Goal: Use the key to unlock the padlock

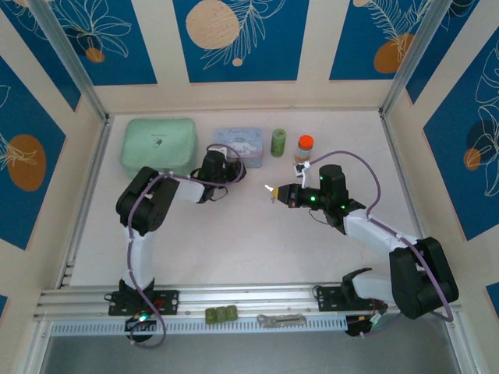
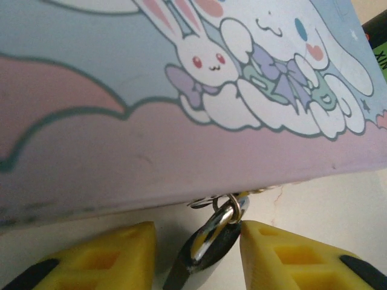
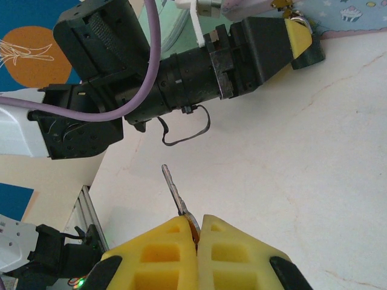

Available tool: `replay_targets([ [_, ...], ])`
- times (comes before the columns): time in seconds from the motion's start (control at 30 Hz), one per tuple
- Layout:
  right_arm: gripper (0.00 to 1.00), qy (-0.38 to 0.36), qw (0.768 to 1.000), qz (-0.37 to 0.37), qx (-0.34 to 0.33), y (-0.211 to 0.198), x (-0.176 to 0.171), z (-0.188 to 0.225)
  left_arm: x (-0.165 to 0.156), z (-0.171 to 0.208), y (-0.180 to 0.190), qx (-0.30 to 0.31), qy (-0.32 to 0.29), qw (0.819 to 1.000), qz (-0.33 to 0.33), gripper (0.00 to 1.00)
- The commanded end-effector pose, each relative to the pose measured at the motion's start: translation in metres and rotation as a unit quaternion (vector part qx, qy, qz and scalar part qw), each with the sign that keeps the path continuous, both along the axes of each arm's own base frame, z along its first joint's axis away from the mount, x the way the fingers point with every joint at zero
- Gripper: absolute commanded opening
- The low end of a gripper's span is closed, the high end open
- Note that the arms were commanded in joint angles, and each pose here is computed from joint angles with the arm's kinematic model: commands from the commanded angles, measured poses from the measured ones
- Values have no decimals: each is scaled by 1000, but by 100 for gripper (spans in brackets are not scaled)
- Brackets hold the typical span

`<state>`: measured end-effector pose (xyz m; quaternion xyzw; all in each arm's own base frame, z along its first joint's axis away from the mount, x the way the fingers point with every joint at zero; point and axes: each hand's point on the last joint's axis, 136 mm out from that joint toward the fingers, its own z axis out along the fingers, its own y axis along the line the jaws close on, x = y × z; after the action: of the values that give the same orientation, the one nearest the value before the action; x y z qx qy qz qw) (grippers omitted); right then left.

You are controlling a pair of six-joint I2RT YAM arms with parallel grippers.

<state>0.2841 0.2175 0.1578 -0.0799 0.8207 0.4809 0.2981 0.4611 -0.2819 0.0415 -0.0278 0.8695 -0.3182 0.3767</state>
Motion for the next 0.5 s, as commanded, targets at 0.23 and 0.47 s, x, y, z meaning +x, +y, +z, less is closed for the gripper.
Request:
replay_targets([
  [0.23, 0, 5, 1000, 7, 7, 3, 2, 2, 2, -27, -1, 1, 23, 1000, 0, 28],
  [0.47, 0, 9, 1000, 8, 8, 4, 4, 0, 5, -26, -4, -12, 23, 1000, 7, 33],
])
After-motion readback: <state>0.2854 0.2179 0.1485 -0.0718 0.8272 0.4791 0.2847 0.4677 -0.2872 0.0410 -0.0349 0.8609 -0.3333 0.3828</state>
